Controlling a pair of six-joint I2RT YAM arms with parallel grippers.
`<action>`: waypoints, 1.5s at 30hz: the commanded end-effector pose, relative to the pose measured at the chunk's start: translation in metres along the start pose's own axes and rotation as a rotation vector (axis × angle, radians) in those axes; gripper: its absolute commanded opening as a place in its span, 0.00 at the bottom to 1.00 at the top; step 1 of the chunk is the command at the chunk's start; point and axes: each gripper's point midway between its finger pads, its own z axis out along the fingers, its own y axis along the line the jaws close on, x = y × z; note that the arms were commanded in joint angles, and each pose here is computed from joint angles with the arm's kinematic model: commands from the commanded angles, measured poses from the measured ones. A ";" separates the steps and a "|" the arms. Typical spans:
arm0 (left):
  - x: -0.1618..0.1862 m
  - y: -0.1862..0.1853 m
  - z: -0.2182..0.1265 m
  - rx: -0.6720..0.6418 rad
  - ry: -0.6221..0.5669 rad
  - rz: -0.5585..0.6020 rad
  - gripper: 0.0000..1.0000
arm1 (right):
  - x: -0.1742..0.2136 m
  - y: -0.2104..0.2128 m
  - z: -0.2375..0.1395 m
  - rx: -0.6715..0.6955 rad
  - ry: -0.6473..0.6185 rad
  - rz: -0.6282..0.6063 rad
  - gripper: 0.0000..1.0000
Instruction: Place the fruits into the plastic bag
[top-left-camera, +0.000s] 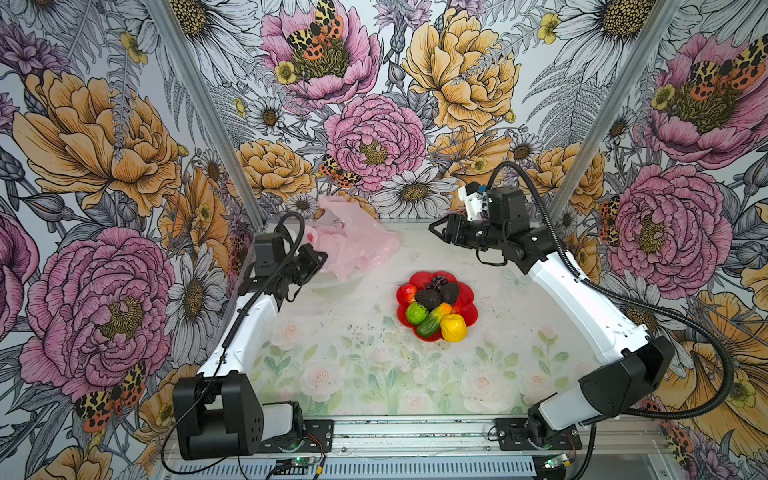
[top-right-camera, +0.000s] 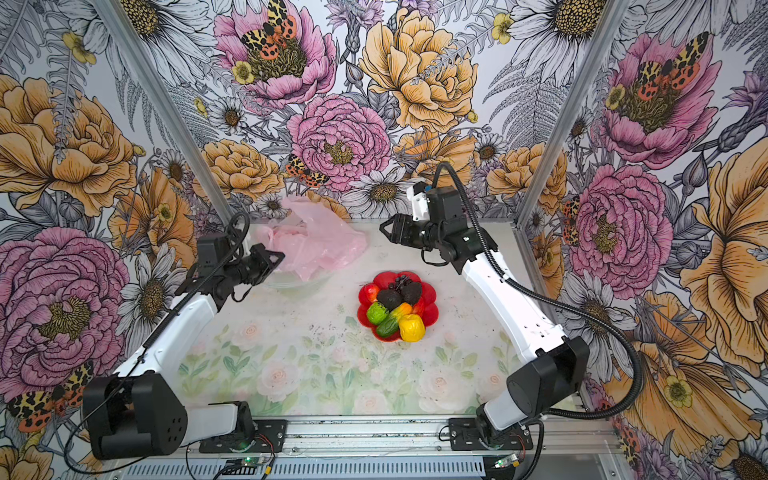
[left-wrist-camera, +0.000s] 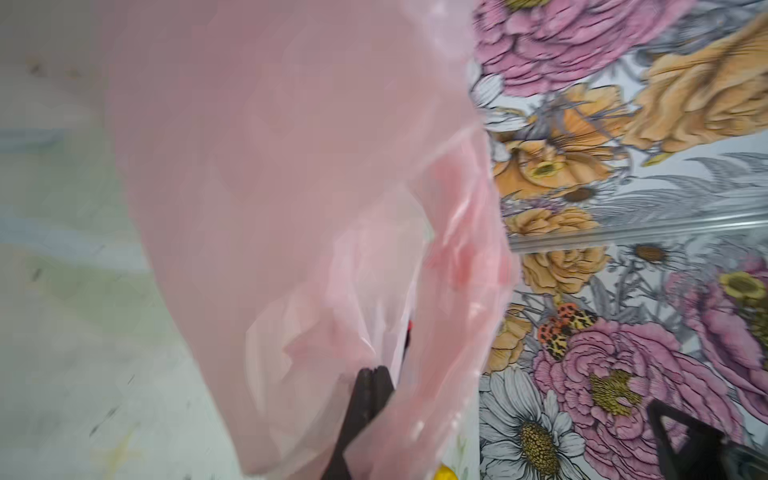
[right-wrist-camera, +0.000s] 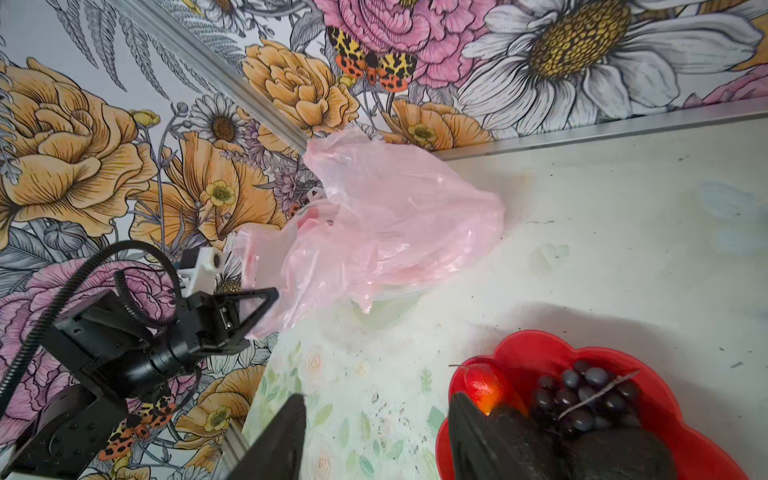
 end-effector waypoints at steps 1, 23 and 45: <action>0.044 0.047 -0.017 -0.184 0.071 -0.007 0.00 | 0.008 -0.001 0.036 0.035 0.054 -0.013 0.58; 0.152 0.075 -0.023 -0.232 0.332 -0.065 0.00 | 0.079 0.063 0.247 0.037 0.228 -0.537 0.77; 0.182 0.097 -0.046 -0.269 0.307 -0.163 0.00 | 0.156 0.041 0.305 0.071 0.331 -0.870 1.00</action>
